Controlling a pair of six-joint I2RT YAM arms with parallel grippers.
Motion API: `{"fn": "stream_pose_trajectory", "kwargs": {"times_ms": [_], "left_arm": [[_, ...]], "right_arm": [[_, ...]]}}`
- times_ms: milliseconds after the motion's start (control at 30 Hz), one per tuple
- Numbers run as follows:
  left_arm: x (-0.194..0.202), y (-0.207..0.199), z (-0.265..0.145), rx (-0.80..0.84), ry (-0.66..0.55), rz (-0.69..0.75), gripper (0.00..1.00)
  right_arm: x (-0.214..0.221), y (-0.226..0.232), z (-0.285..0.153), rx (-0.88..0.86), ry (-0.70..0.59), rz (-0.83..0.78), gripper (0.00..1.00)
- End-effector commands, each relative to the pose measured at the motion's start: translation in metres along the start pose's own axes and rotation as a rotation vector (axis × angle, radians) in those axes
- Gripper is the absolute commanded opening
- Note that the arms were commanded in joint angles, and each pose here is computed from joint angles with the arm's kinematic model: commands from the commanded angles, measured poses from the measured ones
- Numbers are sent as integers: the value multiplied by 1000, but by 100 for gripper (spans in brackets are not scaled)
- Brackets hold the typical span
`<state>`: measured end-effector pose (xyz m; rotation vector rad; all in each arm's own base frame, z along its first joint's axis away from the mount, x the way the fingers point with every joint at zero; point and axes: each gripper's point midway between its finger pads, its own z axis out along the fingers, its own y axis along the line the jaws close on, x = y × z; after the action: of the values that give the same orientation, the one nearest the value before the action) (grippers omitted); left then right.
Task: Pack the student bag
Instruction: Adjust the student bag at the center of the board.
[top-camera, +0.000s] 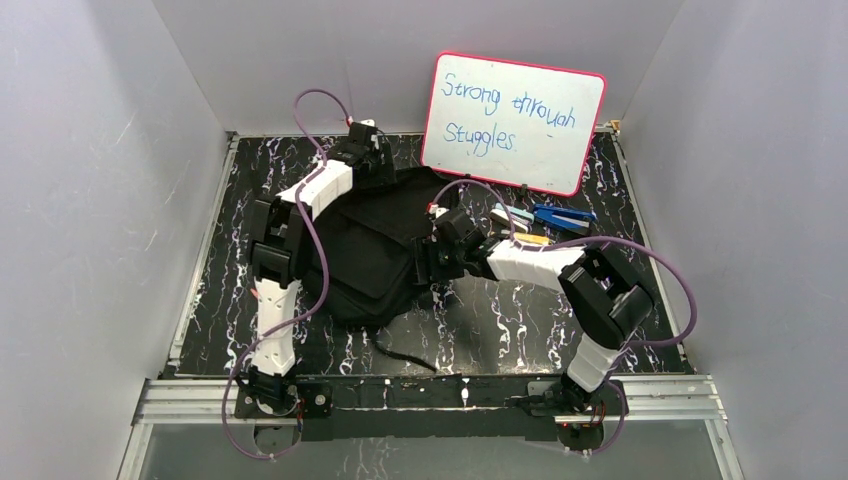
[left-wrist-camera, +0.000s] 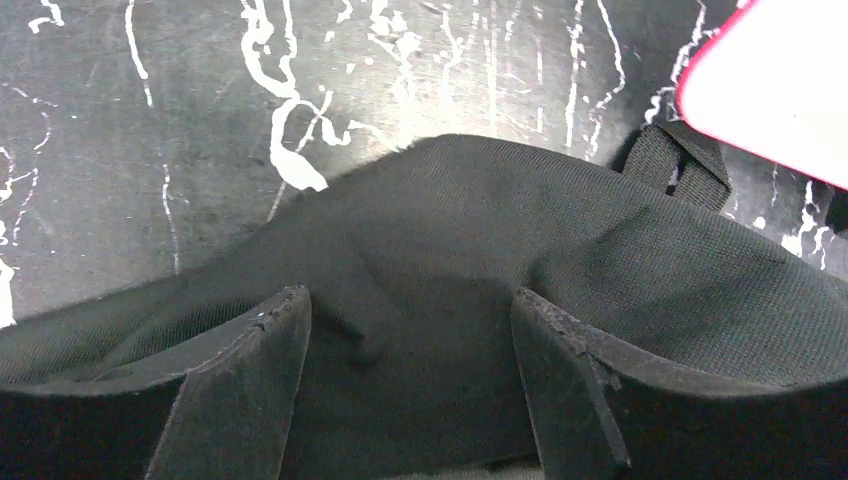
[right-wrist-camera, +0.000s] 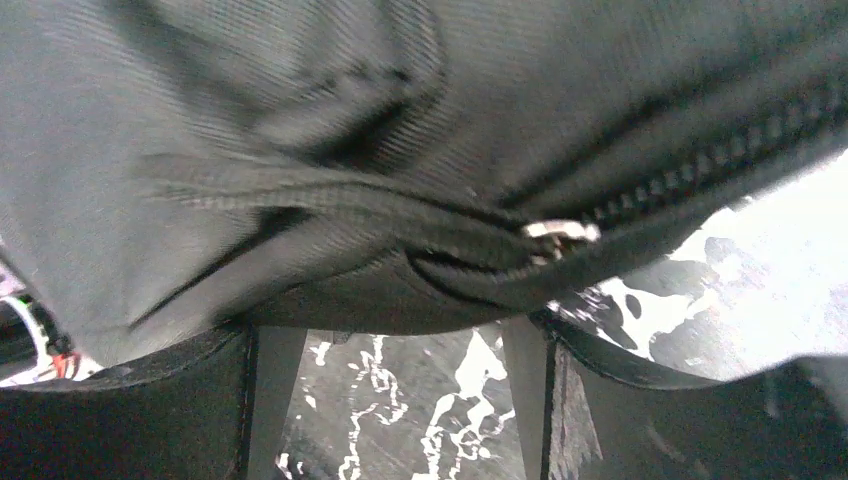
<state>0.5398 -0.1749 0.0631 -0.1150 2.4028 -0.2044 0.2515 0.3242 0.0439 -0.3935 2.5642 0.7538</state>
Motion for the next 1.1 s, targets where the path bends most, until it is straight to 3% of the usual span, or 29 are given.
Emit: {"fn": "stream_pose_trajectory", "kwargs": {"times_ms": [0, 200, 333, 500, 733, 1067], "left_arm": [[-24, 8, -32, -55, -69, 43, 71], [-52, 67, -101, -183, -210, -103, 71], [-59, 99, -161, -269, -320, -167, 71], [-10, 118, -203, -304, -281, -241, 72], [68, 126, -237, -268, -200, -418, 72], [132, 116, -232, -210, -26, -517, 72]], "right_arm": [[-42, 47, -22, -194, -170, -115, 78], [-53, -28, -66, 184, -315, -82, 81], [-83, -68, -96, 313, -371, -4, 82], [-131, -81, -110, 240, -431, 47, 84], [-195, -55, -99, 33, -472, 17, 85], [-231, -76, -26, -51, -329, 31, 84]]}}
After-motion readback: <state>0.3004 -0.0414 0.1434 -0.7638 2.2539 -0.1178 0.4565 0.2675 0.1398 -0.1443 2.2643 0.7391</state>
